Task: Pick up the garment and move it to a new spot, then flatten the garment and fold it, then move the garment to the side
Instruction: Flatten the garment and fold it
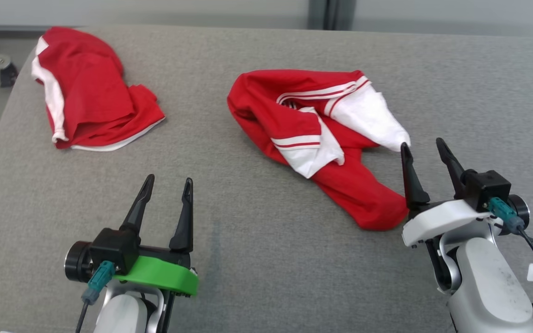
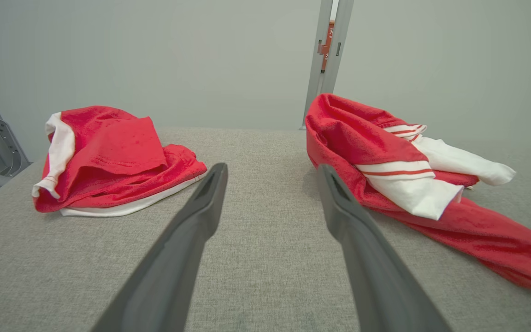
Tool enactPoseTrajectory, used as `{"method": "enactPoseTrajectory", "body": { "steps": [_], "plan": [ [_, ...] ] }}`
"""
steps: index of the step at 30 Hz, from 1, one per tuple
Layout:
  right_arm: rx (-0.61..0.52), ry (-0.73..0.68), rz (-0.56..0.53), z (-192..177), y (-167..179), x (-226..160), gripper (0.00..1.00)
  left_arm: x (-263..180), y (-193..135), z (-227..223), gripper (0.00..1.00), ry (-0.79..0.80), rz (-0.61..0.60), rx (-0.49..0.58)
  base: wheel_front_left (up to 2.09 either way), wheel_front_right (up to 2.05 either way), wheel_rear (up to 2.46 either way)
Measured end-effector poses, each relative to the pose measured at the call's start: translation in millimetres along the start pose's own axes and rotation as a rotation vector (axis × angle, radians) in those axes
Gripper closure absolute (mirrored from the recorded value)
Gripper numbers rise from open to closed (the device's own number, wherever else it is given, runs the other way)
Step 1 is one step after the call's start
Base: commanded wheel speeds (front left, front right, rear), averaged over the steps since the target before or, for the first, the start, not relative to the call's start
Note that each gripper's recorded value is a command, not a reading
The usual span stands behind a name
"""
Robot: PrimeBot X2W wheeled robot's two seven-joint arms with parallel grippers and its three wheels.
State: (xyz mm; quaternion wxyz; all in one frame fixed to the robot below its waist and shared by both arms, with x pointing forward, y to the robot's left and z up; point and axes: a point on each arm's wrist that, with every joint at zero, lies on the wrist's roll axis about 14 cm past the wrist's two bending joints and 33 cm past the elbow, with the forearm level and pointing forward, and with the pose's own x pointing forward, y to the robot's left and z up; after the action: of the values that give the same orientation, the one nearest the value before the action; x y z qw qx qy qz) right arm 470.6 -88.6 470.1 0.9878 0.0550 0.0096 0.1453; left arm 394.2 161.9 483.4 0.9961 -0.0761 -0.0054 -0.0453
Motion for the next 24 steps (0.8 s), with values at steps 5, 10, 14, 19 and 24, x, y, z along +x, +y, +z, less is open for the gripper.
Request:
{"method": "enactPoseTrajectory", "body": {
  "steps": [5,10,14,19,24],
  "plan": [
    [0.012,0.094,0.023,-32.5,8.6,19.5,0.0,-5.3,13.2,-6.1,0.0,0.022,0.047,0.002,0.0,0.0,0.0],
    [0.038,0.144,0.043,-51.7,18.3,38.0,0.0,-9.6,29.3,-8.0,0.0,0.032,0.102,0.005,0.0,0.0,0.0],
    [0.055,0.185,0.054,-66.8,24.9,45.2,1.0,-13.4,37.4,-11.1,0.0,0.045,0.132,0.01,0.0,0.0,0.0],
    [0.05,0.174,0.075,-63.1,32.0,50.7,1.0,-15.2,42.7,-10.2,0.0,0.044,0.153,0.013,0.0,0.0,0.0],
    [0.031,0.039,0.033,-15.7,15.7,53.7,1.0,-14.3,36.3,-4.7,0.0,0.025,0.135,0.006,0.0,0.0,0.0]
  ]
}}
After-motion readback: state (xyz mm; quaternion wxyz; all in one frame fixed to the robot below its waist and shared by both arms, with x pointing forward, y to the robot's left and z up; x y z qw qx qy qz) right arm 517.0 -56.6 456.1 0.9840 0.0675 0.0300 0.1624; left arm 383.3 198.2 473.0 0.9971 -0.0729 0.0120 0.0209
